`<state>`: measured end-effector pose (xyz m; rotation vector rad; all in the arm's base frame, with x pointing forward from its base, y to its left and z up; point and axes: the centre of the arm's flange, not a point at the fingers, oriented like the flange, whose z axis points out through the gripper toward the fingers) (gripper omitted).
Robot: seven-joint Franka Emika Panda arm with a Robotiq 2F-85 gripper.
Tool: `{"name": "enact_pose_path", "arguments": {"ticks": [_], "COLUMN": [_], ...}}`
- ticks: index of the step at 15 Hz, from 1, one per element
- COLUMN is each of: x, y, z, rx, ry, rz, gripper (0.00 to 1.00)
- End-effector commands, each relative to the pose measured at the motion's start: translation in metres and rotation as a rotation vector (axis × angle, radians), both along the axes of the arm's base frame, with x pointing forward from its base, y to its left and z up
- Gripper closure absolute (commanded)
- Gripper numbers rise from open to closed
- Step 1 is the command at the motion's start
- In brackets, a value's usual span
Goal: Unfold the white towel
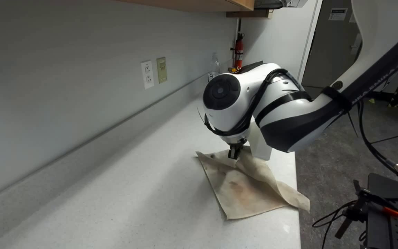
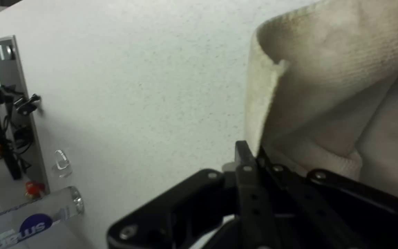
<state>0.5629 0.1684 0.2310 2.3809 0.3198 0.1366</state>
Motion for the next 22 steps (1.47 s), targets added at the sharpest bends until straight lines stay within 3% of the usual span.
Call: {"name": "enact_pose_path", "arguments": {"ticks": [1,8,9,10,15,19,22], "x": [0.002,0.005,0.005,0.005,0.002,0.000,-0.004], "y": [-0.019,-0.032,-0.033,-0.033,-0.033,-0.027,-0.033], "z": [0.000,0.004,0.005,0.005,0.007,0.002,0.007], "rx": [-0.114,-0.249,-0.270,-0.291,-0.354,-0.248,-0.122], "ry": [-0.039,-0.040,-0.041,-0.042,-0.057,-0.071,-0.058], "rz": [0.065,0.118,0.117,0.116,0.101,0.041,-0.081], "gripper": [0.99,0.99,0.75,0.71,0.35,0.04,0.00]}}
